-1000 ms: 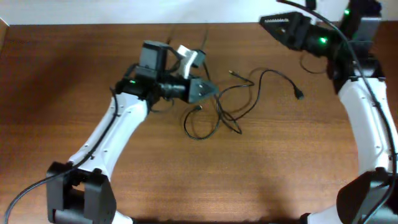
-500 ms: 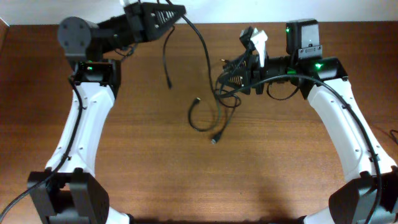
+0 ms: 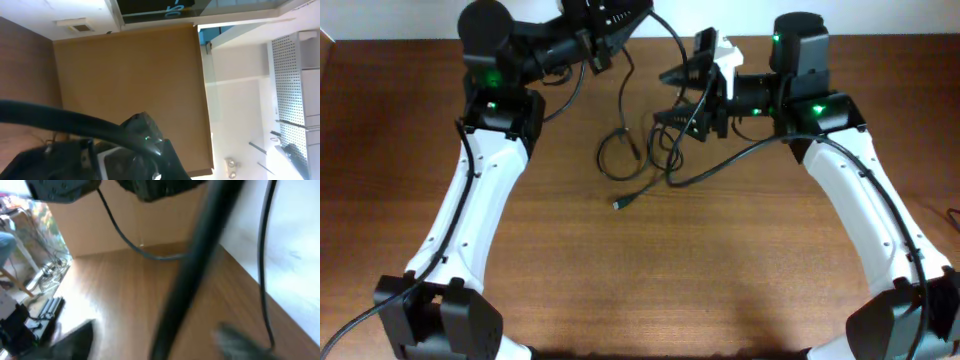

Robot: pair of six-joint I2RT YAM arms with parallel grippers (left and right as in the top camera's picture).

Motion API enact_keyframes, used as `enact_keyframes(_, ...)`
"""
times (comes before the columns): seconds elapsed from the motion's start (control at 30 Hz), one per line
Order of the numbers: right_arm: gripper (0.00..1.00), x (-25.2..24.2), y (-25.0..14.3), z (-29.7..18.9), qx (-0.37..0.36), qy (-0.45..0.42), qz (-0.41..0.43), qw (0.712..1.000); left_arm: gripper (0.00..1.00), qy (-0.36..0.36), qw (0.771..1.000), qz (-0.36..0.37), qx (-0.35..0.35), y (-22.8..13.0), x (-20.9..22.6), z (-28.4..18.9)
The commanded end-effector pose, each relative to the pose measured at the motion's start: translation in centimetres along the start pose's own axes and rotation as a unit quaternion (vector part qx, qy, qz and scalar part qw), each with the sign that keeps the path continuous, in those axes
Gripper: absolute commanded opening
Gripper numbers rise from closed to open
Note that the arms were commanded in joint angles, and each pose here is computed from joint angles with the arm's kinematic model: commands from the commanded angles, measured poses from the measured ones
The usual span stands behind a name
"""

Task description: Untangle cables

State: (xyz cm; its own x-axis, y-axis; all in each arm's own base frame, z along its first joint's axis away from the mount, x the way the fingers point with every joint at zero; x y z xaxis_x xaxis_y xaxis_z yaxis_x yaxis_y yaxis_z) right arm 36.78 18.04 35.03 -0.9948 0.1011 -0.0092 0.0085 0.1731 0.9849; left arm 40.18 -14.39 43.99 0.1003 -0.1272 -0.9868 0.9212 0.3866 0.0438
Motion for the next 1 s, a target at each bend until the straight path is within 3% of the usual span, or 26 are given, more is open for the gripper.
enact_keyframes(0.0, 0.04, 0.5, 0.6, 0.4, -0.009, 0.015, -0.007, 1.0, 0.0, -0.01, 1.0, 0.009, -0.011, 0.1, -1.0, -0.1)
enact_keyframes(0.07, 0.04, 0.5, 0.6, 0.4, -0.009, 0.015, 0.0, 1.0, 0.0, -0.009, 1.0, 0.012, -0.024, 0.9, -1.1, -1.1)
enact_keyframes(0.1, 0.14, 0.5, 0.6, 0.4, -0.008, 0.015, 0.017, 1.0, 0.0, -0.008, 0.999, 0.014, -0.034, 1.4, -1.2, -1.7)
enact_keyframes(0.13, 0.38, 0.5, 0.6, 0.4, -0.008, 0.015, 0.032, 0.999, 0.0, -0.007, 0.999, 0.016, -0.042, 2.1, -1.3, -2.6)
enact_keyframes(0.17, 0.48, 0.5, 0.6, 0.4, -0.007, 0.016, 0.033, 0.999, 0.0, -0.006, 0.999, 0.017, -0.046, 2.3, -1.3, -3.0)
enact_keyframes(0.2, 0.46, 0.5, 0.6, 0.4, -0.007, 0.016, 0.035, 0.999, 0.0, -0.005, 0.999, 0.018, -0.05, 2.7, -1.4, -3.5)
enact_keyframes(0.23, 0.04, 0.5, 0.6, 0.4, -0.007, 0.016, 0.035, 0.999, 0.0, -0.003, 0.999, 0.019, -0.049, 2.8, -1.4, -3.8)
enact_keyframes(0.27, 0.04, 0.5, 0.6, 0.4, -0.007, 0.016, 0.035, 0.999, 0.0, -0.002, 0.999, 0.019, -0.046, 2.7, -1.4, -3.8)
enact_keyframes(0.3, 0.5, 0.5, 0.6, 0.4, -0.007, 0.016, 0.037, 0.999, 0.0, -0.001, 0.999, 0.019, -0.042, 2.7, -1.4, -3.8)
enact_keyframes(0.33, 0.66, 0.5, 0.6, 0.4, -0.006, 0.014, 0.037, 0.999, 0.0, -0.001, 0.999, 0.019, -0.039, 2.6, -1.4, -3.8)
enact_keyframes(0.43, 0.77, 0.3, 0.5, 0.4, -0.002, 0.005, 0.037, 0.999, 0.0, 0.0, 0.999, 0.02, -0.03, 2.4, -1.4, -3.8)
enact_keyframes(0.53, 0.85, -1.1, -0.2, 0.3, 0.032, -0.075, 0.037, 0.996, 0.0, -0.02, 0.999, 0.025, -0.018, 2.0, -2.4, -3.8)
enact_keyframes(0.6, 0.86, -1.2, -0.3, 0.2, 0.035, -0.082, 0.037, 0.995, 0.0, -0.026, 0.999, 0.029, -0.013, 1.8, -2.7, -3.8)
enact_keyframes(0.67, 0.86, -1.3, -0.3, 0.2, 0.036, -0.086, 0.036, 0.995, 0.0, -0.028, 0.999, 0.024, -0.001, 1.3, -2.7, -3.3)
enact_keyframes(0.77, 0.7, -1.3, -0.3, 0.3, 0.036, -0.086, 0.037, 0.995, 0.0, -0.034, 0.999, 0.016, 0.013, 0.3, -2.7, -1.8)
enact_keyframes(0.8, 0.53, -1.3, -0.3, 0.3, 0.036, -0.086, 0.037, 0.995, 0.0, -0.036, 0.999, 0.012, 0.02, -0.2, -2.7, -1.1)
enact_keyframes(0.83, 0.04, -1.3, -0.3, 0.3, 0.037, -0.086, 0.037, 0.995, 0.0, -0.039, 0.999, 0.011, 0.015, -0.3, -2.7, -0.9)
enact_keyframes(0.97, 0.04, -1.2, 1.1, 0.2, 0.005, -0.072, 0.052, 0.996, 0.04, -0.036, 0.999, 0.01, -0.001, 0.7, -2.8, -2.2)
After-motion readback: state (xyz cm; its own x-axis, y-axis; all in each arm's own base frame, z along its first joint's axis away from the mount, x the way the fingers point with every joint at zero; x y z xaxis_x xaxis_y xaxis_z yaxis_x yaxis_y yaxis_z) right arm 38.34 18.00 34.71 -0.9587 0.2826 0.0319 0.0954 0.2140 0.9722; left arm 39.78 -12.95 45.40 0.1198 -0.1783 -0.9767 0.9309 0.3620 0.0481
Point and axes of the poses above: each gripper's point midway between its finger pads, its own z axis out along the fingers, its own x axis along the line the jaws close on, y = z × x, the point moved 8 cm from there along -z, back along the fingers, and after that the axes turned 5 degrees about -z, right-handed, at the moved point
